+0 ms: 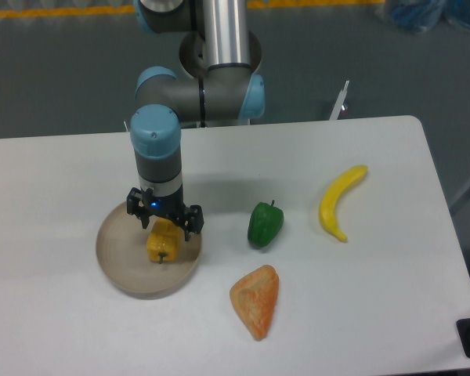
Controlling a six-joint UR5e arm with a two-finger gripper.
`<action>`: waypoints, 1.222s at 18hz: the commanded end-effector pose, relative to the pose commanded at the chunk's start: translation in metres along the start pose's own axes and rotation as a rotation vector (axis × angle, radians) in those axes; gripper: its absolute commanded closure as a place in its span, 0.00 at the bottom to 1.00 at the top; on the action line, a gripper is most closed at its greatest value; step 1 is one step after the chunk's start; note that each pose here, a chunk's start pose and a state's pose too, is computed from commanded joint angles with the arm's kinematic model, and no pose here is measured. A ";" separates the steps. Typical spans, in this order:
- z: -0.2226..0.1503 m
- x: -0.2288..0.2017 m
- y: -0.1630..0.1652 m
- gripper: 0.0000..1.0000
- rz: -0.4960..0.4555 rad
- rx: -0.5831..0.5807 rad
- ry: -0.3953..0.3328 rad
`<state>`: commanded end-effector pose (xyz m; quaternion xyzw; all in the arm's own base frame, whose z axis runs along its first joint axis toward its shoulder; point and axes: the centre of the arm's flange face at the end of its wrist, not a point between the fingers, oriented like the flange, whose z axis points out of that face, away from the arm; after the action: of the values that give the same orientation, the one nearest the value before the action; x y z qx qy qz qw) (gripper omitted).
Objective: Pick up the yellow pepper from the plate
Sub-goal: 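Close the gripper around the yellow pepper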
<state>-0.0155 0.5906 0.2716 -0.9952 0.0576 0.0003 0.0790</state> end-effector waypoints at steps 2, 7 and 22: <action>0.001 0.000 0.000 0.00 0.000 -0.002 -0.001; 0.006 -0.002 -0.001 0.27 0.000 -0.012 -0.010; -0.026 -0.001 -0.005 0.60 0.016 0.040 -0.032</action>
<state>-0.0163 0.5913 0.2980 -0.9928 0.0642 0.0157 0.0996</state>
